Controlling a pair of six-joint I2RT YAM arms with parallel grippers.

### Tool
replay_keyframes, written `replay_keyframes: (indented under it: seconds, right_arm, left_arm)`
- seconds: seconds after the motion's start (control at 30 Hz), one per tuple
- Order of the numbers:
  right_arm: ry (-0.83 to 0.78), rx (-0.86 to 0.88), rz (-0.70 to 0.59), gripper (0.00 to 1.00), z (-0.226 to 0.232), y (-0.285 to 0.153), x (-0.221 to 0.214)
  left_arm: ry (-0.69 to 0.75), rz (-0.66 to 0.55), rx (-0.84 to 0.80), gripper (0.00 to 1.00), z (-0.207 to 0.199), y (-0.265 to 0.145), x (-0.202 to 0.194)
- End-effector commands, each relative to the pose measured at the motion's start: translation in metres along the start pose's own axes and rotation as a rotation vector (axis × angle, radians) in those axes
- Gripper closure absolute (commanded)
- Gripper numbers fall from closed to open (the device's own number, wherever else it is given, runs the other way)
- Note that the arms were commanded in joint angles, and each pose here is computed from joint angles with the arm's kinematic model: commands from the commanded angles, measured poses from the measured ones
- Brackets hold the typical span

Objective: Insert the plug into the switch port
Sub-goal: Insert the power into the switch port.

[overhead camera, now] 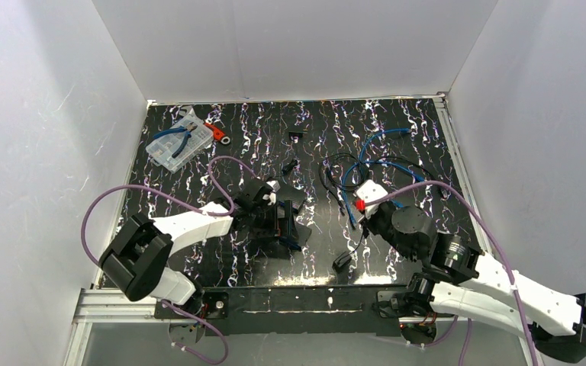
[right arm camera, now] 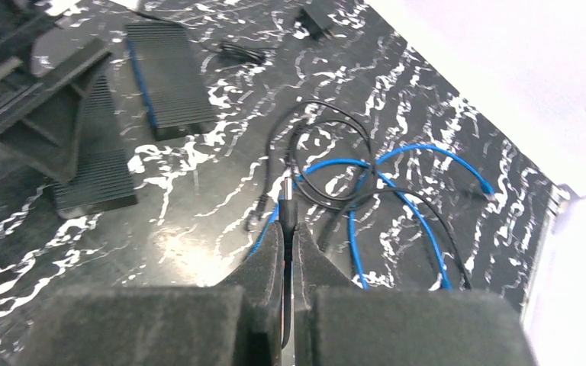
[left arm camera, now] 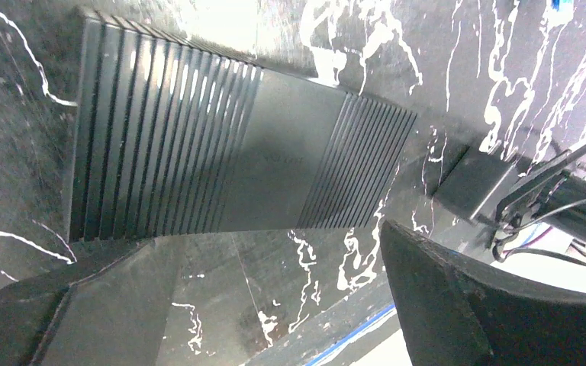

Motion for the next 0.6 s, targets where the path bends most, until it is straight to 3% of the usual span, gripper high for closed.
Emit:
replay_keyframes:
  seconds: [0.0,0.23,0.57]
  right_arm:
    - [0.031,-0.117,-0.078,0.99,-0.031,0.000,0.023]
    - [-0.031,-0.230,0.005,0.99,-0.067,-0.010,0.031]
    - [0.069,0.106,0.117,0.99,-0.013,0.035,0.001]
  left_arm:
    - [0.023,0.000,0.099,0.02,0.015,0.007,0.005]
    - [0.028,-0.028,0.127,0.02,0.018,-0.016,-0.002]
    - [0.074,-0.216,0.236,0.02,0.016,-0.057,0.010]
Point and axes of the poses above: each gripper's point midway between its finger pads, its own y axis out along the fingers, its own z axis along the line the jaws close on, x = y × z, the point moved 10 cm from there along -y, back along the fingers, and after that the axes turned 9 degrees about -y, right-handed, at the moved point
